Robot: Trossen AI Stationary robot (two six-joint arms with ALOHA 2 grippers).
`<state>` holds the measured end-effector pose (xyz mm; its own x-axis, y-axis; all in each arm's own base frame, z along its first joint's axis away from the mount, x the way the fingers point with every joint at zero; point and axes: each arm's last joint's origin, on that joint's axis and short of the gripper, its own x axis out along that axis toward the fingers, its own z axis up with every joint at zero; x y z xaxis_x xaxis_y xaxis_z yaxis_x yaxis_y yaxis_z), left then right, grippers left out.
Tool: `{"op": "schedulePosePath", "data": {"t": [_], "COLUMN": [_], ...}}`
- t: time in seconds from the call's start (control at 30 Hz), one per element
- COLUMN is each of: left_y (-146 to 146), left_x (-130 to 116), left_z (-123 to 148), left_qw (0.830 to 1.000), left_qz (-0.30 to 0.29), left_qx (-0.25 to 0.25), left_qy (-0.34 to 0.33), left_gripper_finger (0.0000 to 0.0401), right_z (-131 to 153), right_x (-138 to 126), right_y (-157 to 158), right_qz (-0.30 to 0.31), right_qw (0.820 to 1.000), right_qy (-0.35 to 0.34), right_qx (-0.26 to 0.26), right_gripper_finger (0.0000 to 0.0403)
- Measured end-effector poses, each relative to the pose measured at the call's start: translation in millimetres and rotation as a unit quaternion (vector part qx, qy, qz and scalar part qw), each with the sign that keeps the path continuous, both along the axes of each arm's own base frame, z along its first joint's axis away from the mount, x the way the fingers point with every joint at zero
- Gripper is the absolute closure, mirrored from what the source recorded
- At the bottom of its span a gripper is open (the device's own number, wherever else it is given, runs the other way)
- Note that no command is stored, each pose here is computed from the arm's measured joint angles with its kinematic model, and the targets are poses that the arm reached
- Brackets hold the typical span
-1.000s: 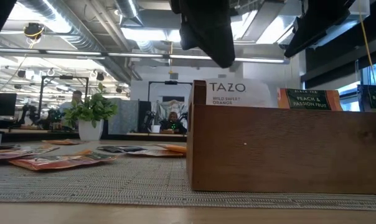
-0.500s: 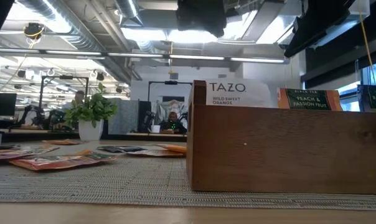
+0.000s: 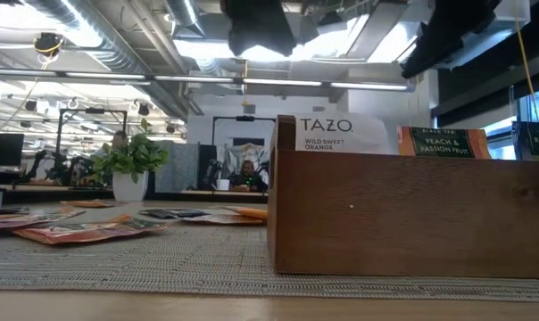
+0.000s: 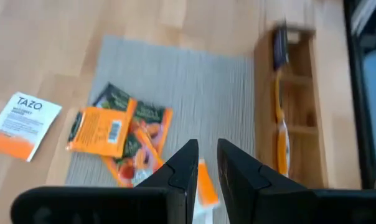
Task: Pick & Place Tea
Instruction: Put the orange tea bag into the left compartment of the wooden organizer
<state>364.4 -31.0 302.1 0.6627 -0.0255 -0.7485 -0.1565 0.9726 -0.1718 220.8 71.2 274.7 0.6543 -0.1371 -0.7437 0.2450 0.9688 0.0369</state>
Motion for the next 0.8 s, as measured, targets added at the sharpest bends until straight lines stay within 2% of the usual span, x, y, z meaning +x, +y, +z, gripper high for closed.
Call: {"op": "schedulePosePath", "data": {"t": [0.1,0.2,0.33,0.5,0.6,0.73,0.8], "left_y": [13,23,32,42,46,48,51], "left_x": [-9,-15,-19,-21,-21,-24,-26], "left_z": [-15,-33,-53,-63,-63,-64,-66], "left_qw": [0.998,0.996,0.996,0.996,0.997,0.999,1.0], "left_qz": [0.028,0.05,0.063,0.075,0.067,0.012,0.012], "left_qx": [-0.017,-0.026,-0.025,-0.02,-0.006,0.017,0.022], "left_qy": [-0.05,-0.069,-0.06,-0.045,-0.045,-0.031,-0.018], "left_gripper_finger": [0.0344,0.0344,0.0344,0.0344,0.0344,0.0344,0.0344], "right_z": [5,10,14,15,14,10,5], "right_x": [6,14,22,26,28,34,40], "right_y": [-1,-9,-26,-52,-65,-74,-77], "right_qz": [-0.005,-0.026,-0.039,-0.074,-0.094,-0.099,-0.099], "right_qw": [0.999,0.997,0.994,0.992,0.991,0.991,0.991], "right_qy": [-0.036,-0.073,-0.096,-0.097,-0.097,-0.091,-0.086], "right_qx": [0.013,0.025,0.022,0.012,0.006,-0.012,-0.017], "right_gripper_finger": [0.0254,0.0254,0.0254,0.0254,0.0254,0.0254,0.0254]}}
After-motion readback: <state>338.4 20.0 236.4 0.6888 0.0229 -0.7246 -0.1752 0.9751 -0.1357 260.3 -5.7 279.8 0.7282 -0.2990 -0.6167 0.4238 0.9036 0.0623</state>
